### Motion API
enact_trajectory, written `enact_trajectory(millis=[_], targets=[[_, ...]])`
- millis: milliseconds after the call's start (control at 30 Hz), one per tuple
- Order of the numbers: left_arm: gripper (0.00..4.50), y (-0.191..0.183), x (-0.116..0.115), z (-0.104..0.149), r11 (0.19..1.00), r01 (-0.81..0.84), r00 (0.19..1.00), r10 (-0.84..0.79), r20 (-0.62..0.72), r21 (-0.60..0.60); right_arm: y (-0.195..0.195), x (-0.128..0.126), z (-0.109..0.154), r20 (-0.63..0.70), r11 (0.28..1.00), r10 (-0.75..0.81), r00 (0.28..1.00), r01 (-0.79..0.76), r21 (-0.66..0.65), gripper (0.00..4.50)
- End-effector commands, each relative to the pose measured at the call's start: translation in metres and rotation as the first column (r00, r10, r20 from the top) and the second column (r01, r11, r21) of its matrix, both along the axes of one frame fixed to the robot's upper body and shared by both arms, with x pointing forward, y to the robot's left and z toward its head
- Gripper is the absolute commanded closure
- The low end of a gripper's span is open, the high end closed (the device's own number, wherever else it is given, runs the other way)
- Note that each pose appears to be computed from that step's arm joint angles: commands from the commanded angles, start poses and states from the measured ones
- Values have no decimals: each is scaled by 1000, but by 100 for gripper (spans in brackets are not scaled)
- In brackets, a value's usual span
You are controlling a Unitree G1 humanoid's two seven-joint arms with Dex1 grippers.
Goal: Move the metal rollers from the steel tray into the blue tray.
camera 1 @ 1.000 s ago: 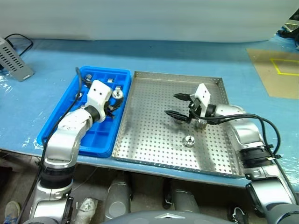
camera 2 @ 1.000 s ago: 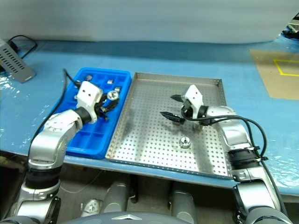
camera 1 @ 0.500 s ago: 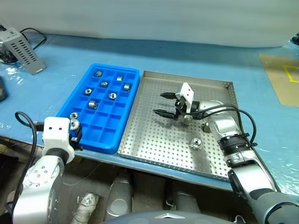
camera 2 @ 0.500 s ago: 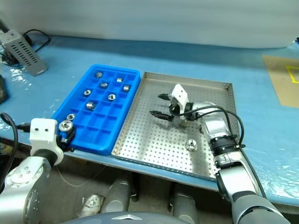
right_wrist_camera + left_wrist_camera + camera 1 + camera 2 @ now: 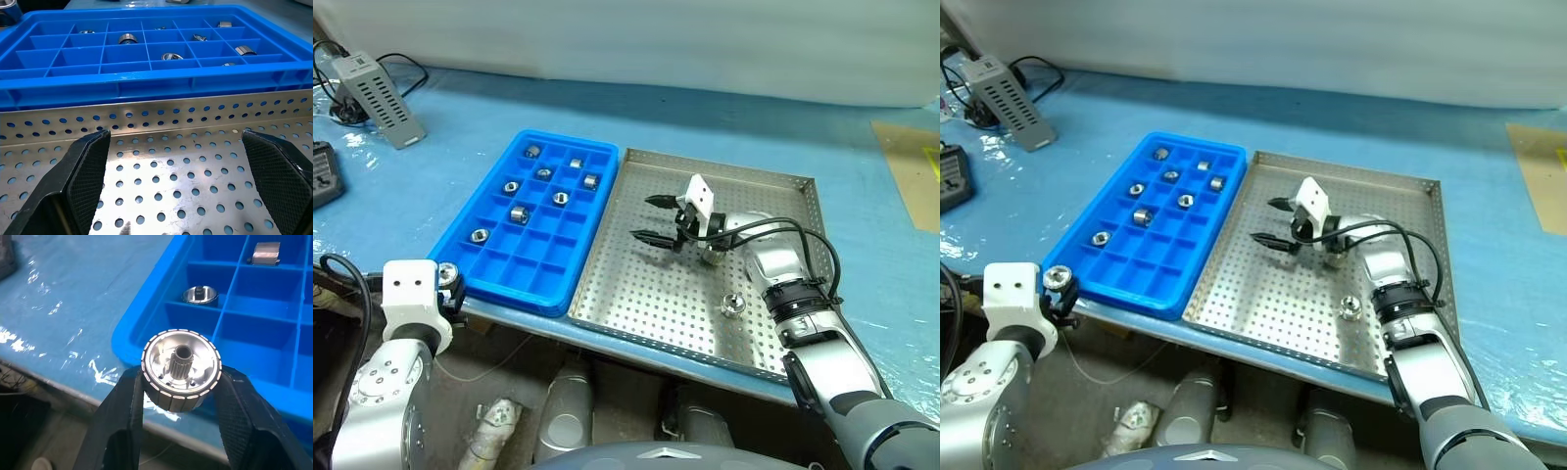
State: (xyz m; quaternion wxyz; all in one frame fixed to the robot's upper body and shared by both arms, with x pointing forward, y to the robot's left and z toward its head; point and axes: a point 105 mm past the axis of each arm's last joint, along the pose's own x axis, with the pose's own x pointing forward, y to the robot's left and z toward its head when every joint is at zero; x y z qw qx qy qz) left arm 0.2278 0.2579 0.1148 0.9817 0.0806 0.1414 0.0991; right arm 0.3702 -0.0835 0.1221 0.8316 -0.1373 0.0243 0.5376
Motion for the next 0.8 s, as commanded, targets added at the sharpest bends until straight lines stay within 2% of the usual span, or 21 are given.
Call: enact_trajectory(millis=[33,400,600,733,800], targets=[[280,-10,12,18,996,77,993,-80,86,37,-7,-1,12,46,999,-24,999,23,23,0],[280,-7,20,6,998,55,998,-55,39,-8,-18,-2,10,52,997,-78,996,78,15,0],[79,-17,33,5,995,86,996,-85,23,-48,-22,-1,12,59,995,-99,993,99,14,0],[79,-39,48,20,981,177,982,-170,86,-78,-26,-2,13,67,992,-123,990,122,14,0],[79,-59,61,42,957,278,948,-260,184,-83,-32,-2,19,71,988,-152,986,150,38,0]])
